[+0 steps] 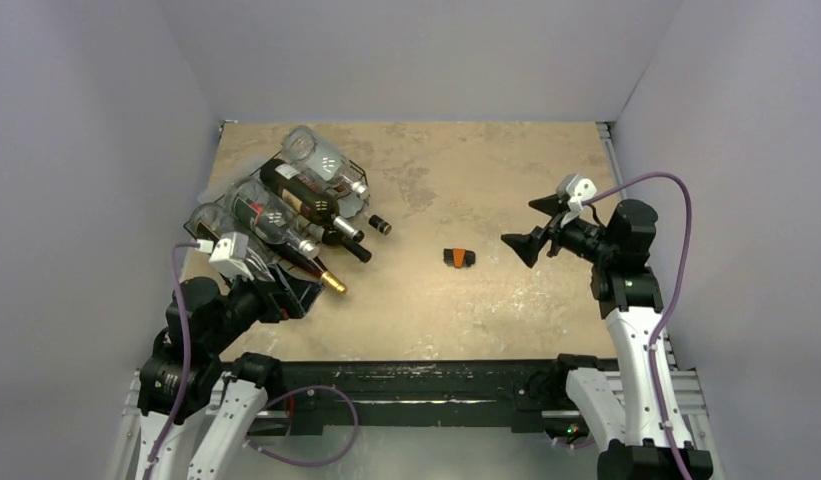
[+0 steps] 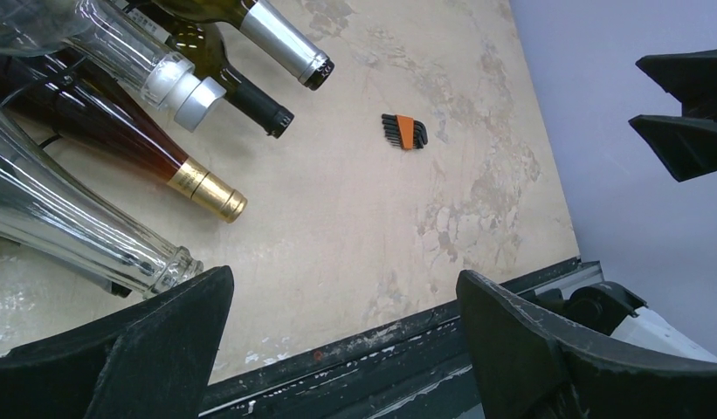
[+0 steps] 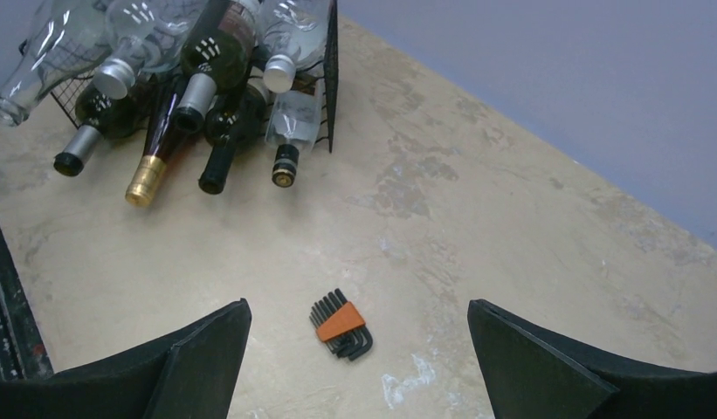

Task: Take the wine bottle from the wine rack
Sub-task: Pick up the wine bottle from the wine rack.

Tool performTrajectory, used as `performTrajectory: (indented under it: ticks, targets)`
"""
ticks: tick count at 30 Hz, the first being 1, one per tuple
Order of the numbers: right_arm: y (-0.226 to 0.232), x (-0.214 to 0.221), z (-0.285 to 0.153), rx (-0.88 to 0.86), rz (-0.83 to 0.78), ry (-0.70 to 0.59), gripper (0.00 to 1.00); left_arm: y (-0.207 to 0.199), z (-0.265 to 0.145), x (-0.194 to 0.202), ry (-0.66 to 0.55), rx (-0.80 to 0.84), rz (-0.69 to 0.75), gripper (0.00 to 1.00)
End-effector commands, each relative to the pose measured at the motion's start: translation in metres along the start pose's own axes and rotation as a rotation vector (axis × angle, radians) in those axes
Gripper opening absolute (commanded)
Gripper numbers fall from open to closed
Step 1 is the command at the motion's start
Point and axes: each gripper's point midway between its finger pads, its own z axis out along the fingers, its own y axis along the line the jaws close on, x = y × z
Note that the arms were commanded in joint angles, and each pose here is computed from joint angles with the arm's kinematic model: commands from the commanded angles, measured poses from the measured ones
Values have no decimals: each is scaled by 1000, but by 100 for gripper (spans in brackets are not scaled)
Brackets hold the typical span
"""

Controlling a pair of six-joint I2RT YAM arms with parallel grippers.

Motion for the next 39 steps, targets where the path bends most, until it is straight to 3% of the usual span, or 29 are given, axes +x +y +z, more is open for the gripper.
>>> performTrajectory:
  ticks: [1, 10, 18, 27, 39]
  targets:
    - [15, 11, -1, -77, -71, -9, 99, -5, 3, -6, -14, 19, -21, 100]
    - [4, 20, -2, -26, -104, 14, 99, -12, -1, -24, -31, -8, -35, 100]
    - [-1, 22, -2, -5, -96, 21, 99, 10, 1, -19, -39, -115, -58, 100]
    - [-6, 25, -2, 19, -99, 30, 99, 66, -7, -16, -76, -439, -163, 100]
    - [-9, 27, -1, 29, -95, 36, 99, 88, 3, -15, -28, -611, -237, 100]
